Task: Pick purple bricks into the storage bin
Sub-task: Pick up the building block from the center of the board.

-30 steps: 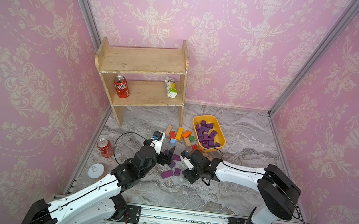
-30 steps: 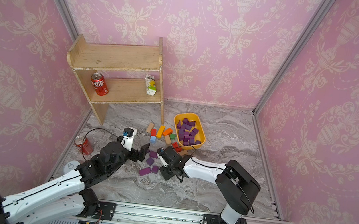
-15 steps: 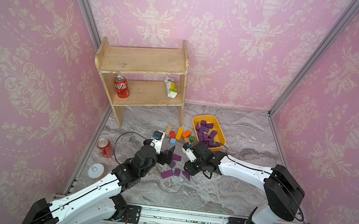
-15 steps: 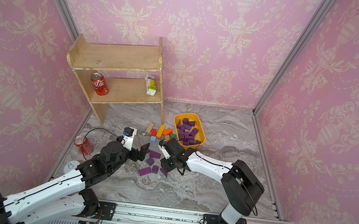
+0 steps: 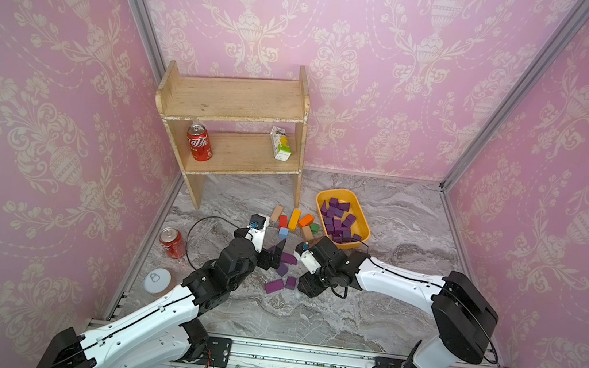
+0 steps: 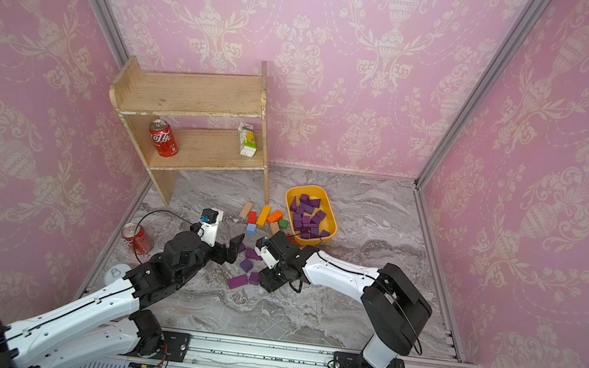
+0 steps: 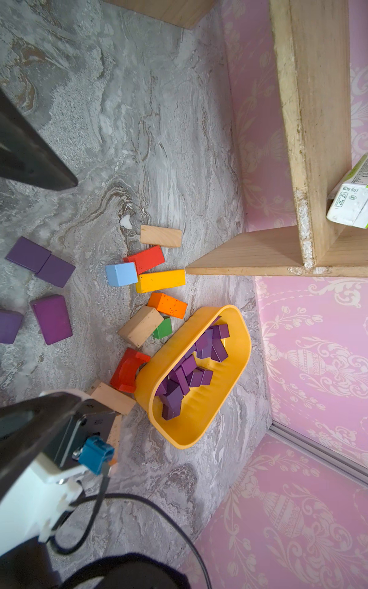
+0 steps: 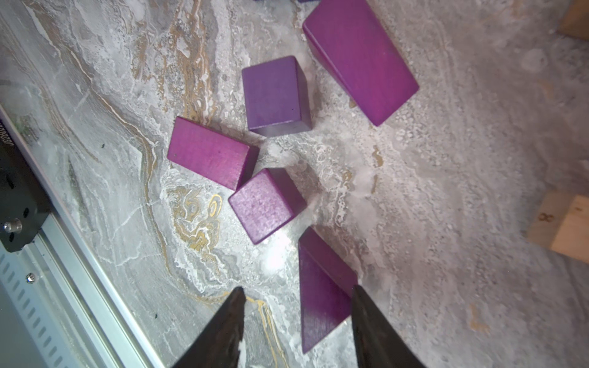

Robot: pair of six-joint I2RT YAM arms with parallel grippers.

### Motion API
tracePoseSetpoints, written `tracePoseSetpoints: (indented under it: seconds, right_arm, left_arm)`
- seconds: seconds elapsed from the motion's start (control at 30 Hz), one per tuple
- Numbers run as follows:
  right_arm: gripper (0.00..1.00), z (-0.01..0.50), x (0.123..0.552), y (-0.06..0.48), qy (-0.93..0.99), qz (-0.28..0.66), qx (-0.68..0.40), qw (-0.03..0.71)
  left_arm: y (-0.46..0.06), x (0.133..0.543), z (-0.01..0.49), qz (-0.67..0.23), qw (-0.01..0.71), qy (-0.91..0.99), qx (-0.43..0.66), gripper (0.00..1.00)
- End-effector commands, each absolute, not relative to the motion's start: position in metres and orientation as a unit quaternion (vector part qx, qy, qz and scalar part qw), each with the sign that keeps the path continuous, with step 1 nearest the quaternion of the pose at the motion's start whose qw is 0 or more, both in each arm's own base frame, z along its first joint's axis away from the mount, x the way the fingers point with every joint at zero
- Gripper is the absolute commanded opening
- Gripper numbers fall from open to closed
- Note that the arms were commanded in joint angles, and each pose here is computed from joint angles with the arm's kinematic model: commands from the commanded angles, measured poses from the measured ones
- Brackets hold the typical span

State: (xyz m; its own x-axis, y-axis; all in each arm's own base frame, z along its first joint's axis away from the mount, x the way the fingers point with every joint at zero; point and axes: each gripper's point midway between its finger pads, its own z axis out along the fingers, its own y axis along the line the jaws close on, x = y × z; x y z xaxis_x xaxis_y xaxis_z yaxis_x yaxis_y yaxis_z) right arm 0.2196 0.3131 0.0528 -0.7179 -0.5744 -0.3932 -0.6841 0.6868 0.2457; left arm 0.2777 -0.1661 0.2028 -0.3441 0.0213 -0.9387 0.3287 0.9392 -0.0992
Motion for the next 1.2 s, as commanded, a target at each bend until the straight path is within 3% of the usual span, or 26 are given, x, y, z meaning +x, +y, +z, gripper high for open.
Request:
tracePoseSetpoints:
  seconds: [0.0,0.3,0.6,0.73,1.17]
  right_arm:
    - [0.55,0.041,0.223,0.310,0.918,0.165,-0.335,0.133]
    - [0.53,0.028,0.223,0.306,0.923,0.138,-0.337,0.123]
    - [0.33,0.021,0.216,0.304,0.925,0.134,-0.337,0.111]
    - [0.28,0.024,0.219,0.307,0.924,0.137,-0.338,0.117]
    - [0.26,0.057,0.233,0.314,0.915,0.169,-0.330,0.158]
  left_arm:
    - [-0.166,0.279,0.202,-0.133,0.564,0.807,0.113,0.99]
    - [-0.160,0.278,0.201,-0.125,0.565,0.808,0.109,0.99]
    - [-0.160,0.281,0.201,-0.124,0.566,0.808,0.109,0.99]
    - [-0.162,0.282,0.200,-0.127,0.564,0.809,0.110,0.99]
    - [-0.160,0.284,0.201,-0.123,0.564,0.810,0.106,0.99]
